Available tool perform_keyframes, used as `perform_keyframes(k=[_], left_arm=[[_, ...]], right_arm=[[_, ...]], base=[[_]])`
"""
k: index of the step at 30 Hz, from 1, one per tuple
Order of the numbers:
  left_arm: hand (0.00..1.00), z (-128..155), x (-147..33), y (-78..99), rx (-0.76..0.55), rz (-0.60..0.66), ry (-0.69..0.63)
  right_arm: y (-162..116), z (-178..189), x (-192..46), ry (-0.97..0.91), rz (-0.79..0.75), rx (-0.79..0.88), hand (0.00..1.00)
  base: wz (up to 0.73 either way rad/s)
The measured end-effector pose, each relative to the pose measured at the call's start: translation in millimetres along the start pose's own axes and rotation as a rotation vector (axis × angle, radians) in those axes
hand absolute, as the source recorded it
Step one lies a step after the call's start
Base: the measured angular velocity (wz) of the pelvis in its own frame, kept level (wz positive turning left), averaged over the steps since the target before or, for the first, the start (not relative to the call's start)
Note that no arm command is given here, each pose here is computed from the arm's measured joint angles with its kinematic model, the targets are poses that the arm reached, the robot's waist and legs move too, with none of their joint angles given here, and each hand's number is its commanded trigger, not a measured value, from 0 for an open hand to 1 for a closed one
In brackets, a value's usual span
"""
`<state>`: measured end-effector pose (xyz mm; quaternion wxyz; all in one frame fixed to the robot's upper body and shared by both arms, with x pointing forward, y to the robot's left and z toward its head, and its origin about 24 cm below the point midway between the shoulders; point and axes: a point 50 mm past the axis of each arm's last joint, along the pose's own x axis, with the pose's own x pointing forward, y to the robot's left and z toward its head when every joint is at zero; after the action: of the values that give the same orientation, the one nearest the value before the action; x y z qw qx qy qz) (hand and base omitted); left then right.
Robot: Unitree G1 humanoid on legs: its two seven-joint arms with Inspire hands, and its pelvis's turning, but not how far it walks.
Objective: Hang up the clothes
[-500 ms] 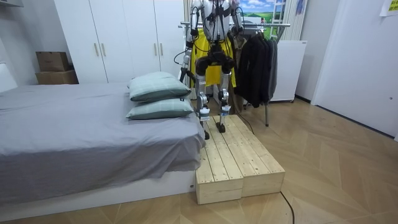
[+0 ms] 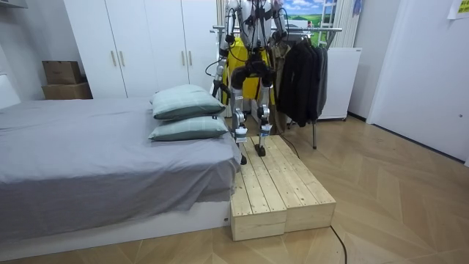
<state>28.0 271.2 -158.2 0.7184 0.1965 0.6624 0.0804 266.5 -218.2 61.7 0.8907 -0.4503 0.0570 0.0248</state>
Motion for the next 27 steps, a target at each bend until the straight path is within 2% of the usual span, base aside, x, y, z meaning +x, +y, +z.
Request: perform_keyframes(k=[10, 17, 27], left_arm=[[0.00, 5.5, -0.4, 1.5, -0.004, 0.006, -0.025], [0.00, 7.1, -0.6, -0.5, 0.019, 0.007, -0.033], [0.00, 14.6, -0.7, -0.9, 0.023, 0.020, -0.057]], right_arm=[[23.3, -11.0, 5.1, 0.047, 0.158, 0.028, 1.00], [31.7, -11.6, 9.3, 0.048, 0.196, 0.080, 1.00], [65.8, -31.3, 11.3, 0.123, 0.243, 0.230, 1.00]], base=[[0.03], [0.02], [0.09]])
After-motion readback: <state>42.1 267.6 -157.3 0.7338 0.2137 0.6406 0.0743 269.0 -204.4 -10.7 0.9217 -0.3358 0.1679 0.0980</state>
